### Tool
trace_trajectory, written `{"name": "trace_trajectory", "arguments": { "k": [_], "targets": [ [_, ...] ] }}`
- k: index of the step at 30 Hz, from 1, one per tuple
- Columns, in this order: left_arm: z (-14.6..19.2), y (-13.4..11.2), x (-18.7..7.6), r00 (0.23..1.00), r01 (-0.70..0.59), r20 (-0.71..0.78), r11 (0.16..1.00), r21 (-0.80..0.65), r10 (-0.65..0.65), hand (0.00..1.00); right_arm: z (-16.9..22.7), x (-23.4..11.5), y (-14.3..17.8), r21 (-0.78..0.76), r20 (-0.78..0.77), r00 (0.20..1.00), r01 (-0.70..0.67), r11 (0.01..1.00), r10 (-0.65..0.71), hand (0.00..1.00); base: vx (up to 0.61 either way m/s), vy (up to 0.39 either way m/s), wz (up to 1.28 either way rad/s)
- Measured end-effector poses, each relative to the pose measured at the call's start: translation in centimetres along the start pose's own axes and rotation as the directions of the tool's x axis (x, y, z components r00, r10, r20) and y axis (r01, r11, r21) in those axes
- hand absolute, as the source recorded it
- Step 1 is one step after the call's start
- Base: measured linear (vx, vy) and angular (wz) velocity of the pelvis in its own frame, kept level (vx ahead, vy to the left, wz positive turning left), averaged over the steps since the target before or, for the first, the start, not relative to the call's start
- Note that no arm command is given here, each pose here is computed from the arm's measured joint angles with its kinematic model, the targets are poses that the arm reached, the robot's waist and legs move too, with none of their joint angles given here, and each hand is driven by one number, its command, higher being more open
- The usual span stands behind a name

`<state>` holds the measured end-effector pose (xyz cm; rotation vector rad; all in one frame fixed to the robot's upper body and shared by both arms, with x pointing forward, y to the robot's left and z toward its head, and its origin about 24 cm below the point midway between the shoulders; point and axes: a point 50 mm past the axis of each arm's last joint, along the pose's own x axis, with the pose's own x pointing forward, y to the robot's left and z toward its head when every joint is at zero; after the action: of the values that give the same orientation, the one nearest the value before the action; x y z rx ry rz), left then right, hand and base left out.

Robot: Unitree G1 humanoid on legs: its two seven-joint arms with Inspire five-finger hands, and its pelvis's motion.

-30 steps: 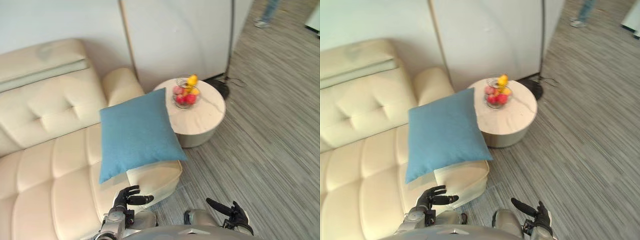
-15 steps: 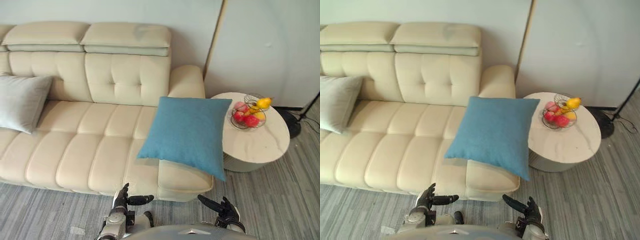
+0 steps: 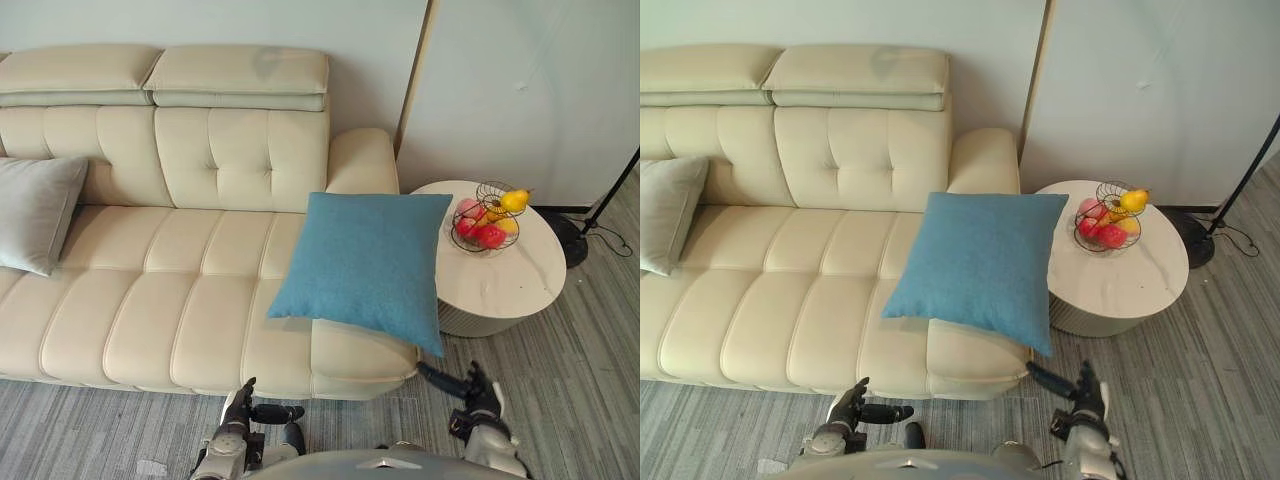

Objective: Pick up cushions and gather them together orderly.

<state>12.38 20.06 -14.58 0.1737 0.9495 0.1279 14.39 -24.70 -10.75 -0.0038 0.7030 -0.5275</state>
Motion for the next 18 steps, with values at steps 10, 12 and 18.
{"name": "trace_trajectory", "arguments": {
  "k": [10, 12, 18],
  "targets": [
    [2.7, 4.1, -0.3, 0.982, -0.122, 0.132, 0.989, -0.081, 0.132, 1.0, 5.1, 0.1, -4.1, -0.013, 0.217, 0.969, 0.127, 0.992, -0.121, 1.0, 0.02, -0.009, -0.27],
    [3.3, 5.2, -0.5, 0.972, -0.153, 0.16, 0.982, -0.111, 0.17, 1.0, 6.4, 0.0, -5.0, -0.013, 0.267, 0.954, 0.145, 0.989, -0.136, 1.0, -0.01, 0.006, -0.16],
    [6.2, 7.0, -1.0, 0.93, -0.198, 0.275, 0.963, -0.185, 0.244, 1.0, 7.9, -0.1, -5.5, 0.027, 0.324, 0.935, 0.141, 0.99, -0.142, 1.0, -0.06, 0.023, -0.08]
  ]
}}
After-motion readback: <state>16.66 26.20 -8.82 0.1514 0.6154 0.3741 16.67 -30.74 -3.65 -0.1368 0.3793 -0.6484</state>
